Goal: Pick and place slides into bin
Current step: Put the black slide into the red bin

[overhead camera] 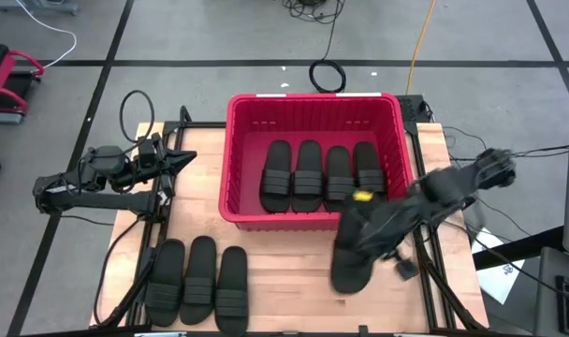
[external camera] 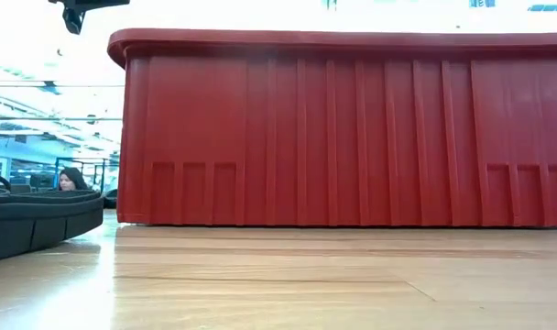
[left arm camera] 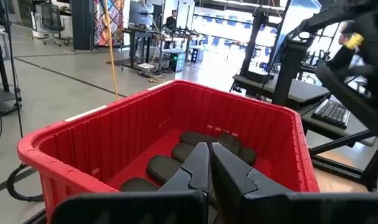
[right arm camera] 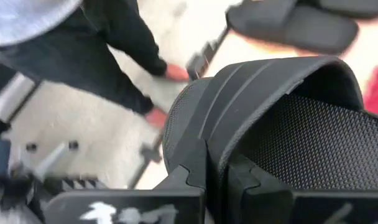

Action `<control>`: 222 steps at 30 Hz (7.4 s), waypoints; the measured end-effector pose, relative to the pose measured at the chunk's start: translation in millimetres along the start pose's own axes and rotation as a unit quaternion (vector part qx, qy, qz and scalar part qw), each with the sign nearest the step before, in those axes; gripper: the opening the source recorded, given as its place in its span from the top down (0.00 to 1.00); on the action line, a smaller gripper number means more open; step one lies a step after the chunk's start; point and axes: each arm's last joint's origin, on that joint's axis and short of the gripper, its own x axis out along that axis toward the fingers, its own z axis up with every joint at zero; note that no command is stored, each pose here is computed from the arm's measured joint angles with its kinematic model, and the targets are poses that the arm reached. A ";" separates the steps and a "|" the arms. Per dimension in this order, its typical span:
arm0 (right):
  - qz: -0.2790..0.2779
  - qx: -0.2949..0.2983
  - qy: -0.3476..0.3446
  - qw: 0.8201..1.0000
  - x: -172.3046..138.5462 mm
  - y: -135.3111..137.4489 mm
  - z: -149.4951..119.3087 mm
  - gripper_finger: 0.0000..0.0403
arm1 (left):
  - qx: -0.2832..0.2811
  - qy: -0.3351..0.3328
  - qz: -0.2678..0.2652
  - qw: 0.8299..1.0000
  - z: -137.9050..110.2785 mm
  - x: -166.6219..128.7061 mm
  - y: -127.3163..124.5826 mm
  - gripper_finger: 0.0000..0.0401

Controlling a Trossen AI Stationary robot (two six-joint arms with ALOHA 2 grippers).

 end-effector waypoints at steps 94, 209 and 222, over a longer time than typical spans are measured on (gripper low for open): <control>-0.027 0.110 0.089 0.990 -59.9 -241.3 -194.0 0.99 | -0.045 -0.037 0.164 0.985 1.2 -1.6 9.6 0.96; -0.277 -0.011 -0.434 0.857 -167.7 -100.3 -88.6 1.00 | -0.024 0.172 -0.321 0.931 53.0 431.5 -8.3 0.96; -0.239 0.205 -0.261 0.913 -131.9 -123.1 -123.8 1.00 | -0.017 0.233 -0.301 0.925 45.6 423.0 13.1 0.96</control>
